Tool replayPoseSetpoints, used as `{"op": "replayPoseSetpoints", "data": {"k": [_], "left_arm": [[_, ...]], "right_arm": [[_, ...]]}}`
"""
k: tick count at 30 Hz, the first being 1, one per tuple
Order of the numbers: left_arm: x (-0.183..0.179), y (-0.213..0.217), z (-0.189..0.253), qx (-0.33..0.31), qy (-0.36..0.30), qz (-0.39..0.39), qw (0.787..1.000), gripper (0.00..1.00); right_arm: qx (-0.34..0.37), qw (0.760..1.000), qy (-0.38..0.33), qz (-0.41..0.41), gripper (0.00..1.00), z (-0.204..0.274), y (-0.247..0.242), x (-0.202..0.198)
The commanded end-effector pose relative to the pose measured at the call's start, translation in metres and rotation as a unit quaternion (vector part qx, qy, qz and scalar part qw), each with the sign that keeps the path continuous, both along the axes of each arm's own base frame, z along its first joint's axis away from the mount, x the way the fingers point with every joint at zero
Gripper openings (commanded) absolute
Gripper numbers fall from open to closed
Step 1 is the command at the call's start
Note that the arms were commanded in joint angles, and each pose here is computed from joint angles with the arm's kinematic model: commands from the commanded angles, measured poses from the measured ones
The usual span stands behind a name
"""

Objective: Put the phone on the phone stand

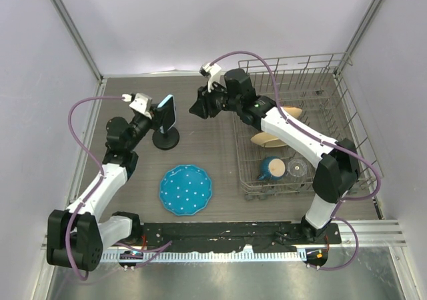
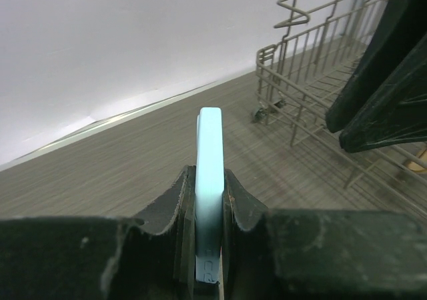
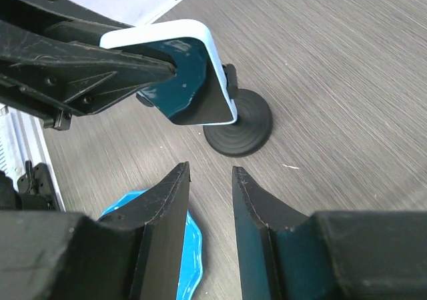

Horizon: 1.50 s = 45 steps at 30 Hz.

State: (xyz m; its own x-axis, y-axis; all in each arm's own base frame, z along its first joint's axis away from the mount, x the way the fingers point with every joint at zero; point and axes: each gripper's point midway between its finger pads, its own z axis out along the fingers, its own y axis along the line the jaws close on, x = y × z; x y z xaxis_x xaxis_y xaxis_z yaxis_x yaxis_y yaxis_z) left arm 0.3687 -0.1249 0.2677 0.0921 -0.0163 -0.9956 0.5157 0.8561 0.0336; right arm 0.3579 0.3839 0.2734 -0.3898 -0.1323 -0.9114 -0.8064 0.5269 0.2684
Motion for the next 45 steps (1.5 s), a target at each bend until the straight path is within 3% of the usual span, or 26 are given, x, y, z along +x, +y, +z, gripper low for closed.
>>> {"op": "replayPoseSetpoints", "data": {"k": [1, 7, 11, 14, 24, 36, 45], "left_arm": [[-0.020, -0.024, 0.017, -0.019, -0.006, -0.095, 0.995, 0.00], [-0.031, -0.029, 0.027, -0.051, -0.011, -0.132, 0.990, 0.00], [-0.034, -0.031, 0.033, -0.072, -0.016, -0.152, 0.986, 0.00], [-0.035, -0.033, 0.031, -0.075, -0.011, -0.162, 0.984, 0.00], [-0.043, -0.038, 0.029, -0.075, -0.010, -0.201, 0.977, 0.00], [-0.046, -0.045, 0.020, -0.070, 0.002, -0.236, 0.969, 0.00], [-0.043, -0.046, 0.017, -0.070, 0.009, -0.237, 0.969, 0.00]], "right_arm": [[0.032, 0.996, -0.063, 0.052, 0.38, 0.035, 0.003, -0.011], [0.059, 0.994, -0.058, 0.078, 0.43, 0.033, -0.003, -0.009], [0.076, 0.986, -0.092, 0.114, 0.65, 0.034, -0.002, -0.011], [0.071, 0.982, -0.108, 0.135, 0.70, 0.023, 0.003, -0.010], [0.096, 0.955, -0.105, 0.258, 0.70, -0.002, 0.029, -0.021], [0.100, 0.947, -0.090, 0.292, 0.68, -0.021, 0.042, -0.017], [0.091, 0.941, -0.080, 0.315, 0.58, -0.028, 0.048, -0.025]]}}
